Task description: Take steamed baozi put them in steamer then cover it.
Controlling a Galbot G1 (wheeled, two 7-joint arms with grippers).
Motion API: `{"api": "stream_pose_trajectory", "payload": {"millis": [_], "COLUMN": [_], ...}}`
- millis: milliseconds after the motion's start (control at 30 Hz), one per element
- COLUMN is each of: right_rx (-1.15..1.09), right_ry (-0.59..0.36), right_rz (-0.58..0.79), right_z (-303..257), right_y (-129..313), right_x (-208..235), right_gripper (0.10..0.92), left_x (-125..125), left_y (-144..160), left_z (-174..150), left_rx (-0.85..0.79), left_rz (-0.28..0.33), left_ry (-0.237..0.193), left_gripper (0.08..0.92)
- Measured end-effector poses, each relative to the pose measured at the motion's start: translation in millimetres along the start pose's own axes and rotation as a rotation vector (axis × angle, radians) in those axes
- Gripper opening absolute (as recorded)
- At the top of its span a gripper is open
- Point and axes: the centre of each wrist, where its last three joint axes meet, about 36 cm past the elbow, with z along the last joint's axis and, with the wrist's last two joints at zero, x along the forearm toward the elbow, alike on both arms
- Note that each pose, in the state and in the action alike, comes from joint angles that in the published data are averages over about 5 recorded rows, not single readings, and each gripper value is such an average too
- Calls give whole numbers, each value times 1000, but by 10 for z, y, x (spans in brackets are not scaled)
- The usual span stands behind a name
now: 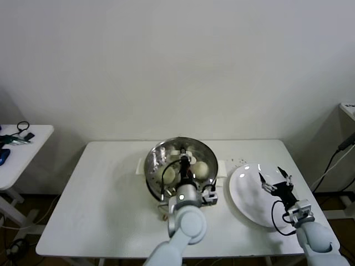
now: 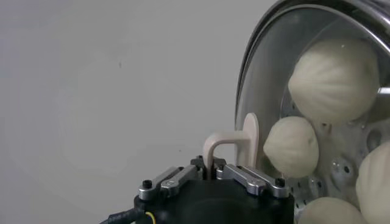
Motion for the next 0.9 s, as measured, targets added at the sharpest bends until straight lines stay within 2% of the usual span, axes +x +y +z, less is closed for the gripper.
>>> {"api": "stream_pose_trajectory", "payload": {"millis": [167,267,900], "right_rx": [2,4,3], "right_ry": [0,0,15], "right_rz": [-2,-5,-7], "right_z": [-2,-1,-11], "right_y": [3,6,-9], "right_x": [-4,-4,-5], "right_gripper": [823,823,823], "left_x": [5,11,148], "left_y": [2,11,116], "left_z": [-13,-13,244], "left_rx": [8,15,48], "left_rz": [4,5,-1], "left_ry": [-4,-7,-24], "left_gripper": [159,196,740]}}
